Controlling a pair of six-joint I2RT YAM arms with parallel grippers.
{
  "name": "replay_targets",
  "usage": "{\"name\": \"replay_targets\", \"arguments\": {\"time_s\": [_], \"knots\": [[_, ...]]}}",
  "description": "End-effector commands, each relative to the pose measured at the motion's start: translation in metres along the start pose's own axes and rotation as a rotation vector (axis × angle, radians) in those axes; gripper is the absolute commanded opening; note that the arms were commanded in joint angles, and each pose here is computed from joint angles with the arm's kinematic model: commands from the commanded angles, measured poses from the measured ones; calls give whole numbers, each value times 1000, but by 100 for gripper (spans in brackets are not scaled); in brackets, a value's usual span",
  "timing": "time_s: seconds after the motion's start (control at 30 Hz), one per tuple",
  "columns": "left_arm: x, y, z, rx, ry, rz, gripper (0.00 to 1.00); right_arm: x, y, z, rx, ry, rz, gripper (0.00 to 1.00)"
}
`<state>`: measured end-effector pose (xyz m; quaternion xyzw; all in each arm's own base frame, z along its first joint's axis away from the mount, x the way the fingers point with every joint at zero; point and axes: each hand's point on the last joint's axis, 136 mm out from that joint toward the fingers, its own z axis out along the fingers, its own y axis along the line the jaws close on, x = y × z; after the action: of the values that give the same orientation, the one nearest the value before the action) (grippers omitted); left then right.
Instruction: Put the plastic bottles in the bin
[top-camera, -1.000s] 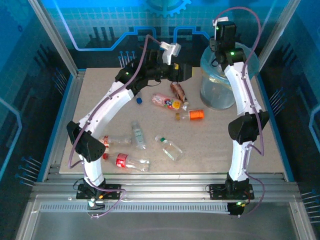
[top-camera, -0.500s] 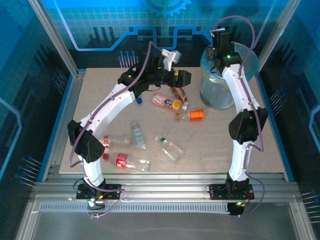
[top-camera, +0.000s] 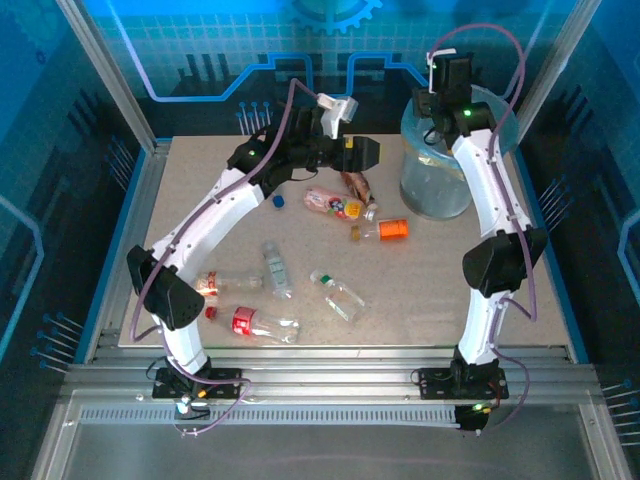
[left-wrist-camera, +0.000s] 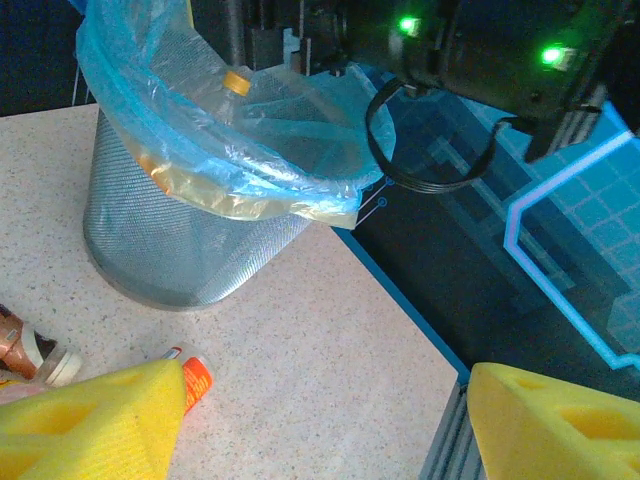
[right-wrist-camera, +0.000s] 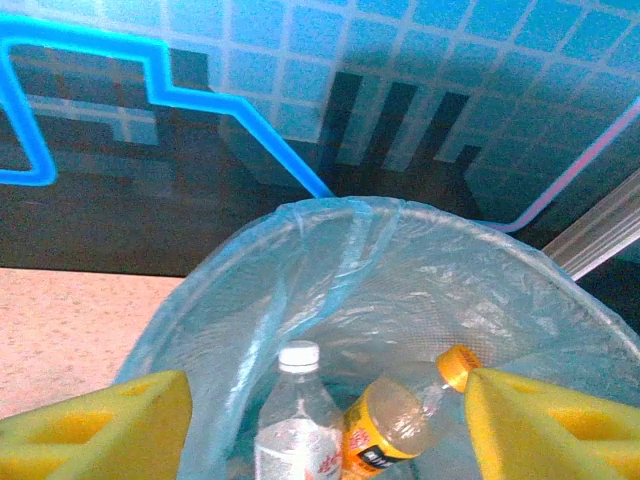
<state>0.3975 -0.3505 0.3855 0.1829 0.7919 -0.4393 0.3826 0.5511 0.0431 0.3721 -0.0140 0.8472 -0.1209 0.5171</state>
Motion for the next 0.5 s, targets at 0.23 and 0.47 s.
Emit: {"name": "replay_targets", "arguments": {"time_s": [0.23, 0.47], "knots": [[15, -10, -51, -64, -14, 95, 76, -44, 71, -112, -270, -145, -47, 73], [53, 5, -85, -166, 32, 109, 78, 5, 174, -164, -547, -96, -271, 73]]}}
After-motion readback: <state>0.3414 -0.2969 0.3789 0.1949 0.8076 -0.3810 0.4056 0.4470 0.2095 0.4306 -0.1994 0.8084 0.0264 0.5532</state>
